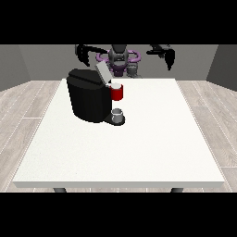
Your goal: Insert the coffee pod into the coffee machine and close the lid
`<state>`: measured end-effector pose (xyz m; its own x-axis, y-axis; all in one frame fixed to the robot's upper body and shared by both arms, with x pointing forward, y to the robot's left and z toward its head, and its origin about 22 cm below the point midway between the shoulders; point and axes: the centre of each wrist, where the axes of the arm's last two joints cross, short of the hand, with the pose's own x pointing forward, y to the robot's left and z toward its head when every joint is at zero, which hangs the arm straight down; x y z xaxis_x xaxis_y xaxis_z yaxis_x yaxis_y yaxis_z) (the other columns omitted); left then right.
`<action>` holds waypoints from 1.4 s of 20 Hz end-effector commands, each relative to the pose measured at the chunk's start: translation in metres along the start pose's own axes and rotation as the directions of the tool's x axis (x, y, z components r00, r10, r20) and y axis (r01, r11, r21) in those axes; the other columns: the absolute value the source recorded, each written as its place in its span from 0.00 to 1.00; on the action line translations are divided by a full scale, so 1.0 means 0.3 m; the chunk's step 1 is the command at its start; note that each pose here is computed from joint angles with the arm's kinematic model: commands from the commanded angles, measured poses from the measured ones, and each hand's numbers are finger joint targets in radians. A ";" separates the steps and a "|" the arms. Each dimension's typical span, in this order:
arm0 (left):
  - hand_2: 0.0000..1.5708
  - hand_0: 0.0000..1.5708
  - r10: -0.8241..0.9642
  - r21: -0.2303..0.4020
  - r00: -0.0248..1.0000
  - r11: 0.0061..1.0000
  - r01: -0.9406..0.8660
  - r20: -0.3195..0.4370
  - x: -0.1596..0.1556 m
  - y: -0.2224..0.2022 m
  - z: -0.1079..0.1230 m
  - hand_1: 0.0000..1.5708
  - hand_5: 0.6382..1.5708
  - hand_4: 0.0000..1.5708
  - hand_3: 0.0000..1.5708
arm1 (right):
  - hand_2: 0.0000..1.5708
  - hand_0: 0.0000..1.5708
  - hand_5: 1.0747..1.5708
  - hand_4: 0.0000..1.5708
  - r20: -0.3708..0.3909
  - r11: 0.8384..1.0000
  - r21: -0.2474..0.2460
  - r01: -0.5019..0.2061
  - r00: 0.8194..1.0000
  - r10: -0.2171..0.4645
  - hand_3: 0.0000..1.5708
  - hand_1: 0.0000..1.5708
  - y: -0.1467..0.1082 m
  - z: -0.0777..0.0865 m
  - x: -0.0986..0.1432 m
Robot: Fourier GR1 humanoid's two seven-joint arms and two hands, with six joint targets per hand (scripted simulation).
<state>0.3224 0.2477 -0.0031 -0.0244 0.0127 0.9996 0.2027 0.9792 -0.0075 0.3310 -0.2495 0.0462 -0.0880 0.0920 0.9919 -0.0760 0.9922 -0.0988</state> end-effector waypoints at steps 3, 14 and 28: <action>0.00 0.00 -0.023 0.031 0.999 0.999 0.022 0.024 0.025 -0.029 0.041 0.00 1.00 0.00 0.00 | 0.00 0.00 1.00 0.00 0.012 1.000 0.028 -0.004 1.000 0.004 0.00 0.00 0.074 -0.047 -0.011; 0.00 0.00 -0.036 0.086 0.997 0.996 0.030 0.068 0.065 0.010 0.083 0.00 1.00 0.00 0.00 | 0.00 0.00 1.00 0.00 0.031 0.992 0.105 -0.063 0.998 0.060 0.00 0.00 0.067 -0.130 0.024; 0.00 0.00 -0.054 0.070 0.992 0.996 0.047 0.111 0.112 0.056 0.059 0.00 1.00 0.00 0.00 | 0.00 0.00 1.00 0.00 0.092 0.991 0.101 -0.085 0.993 0.075 0.00 0.00 0.109 -0.260 0.162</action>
<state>0.3026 0.2652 0.0266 -0.1395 -0.0340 0.9896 0.1308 0.9900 0.0525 0.3913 -0.2132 0.0855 -0.2216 0.1431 0.9646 -0.1496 0.9725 -0.1786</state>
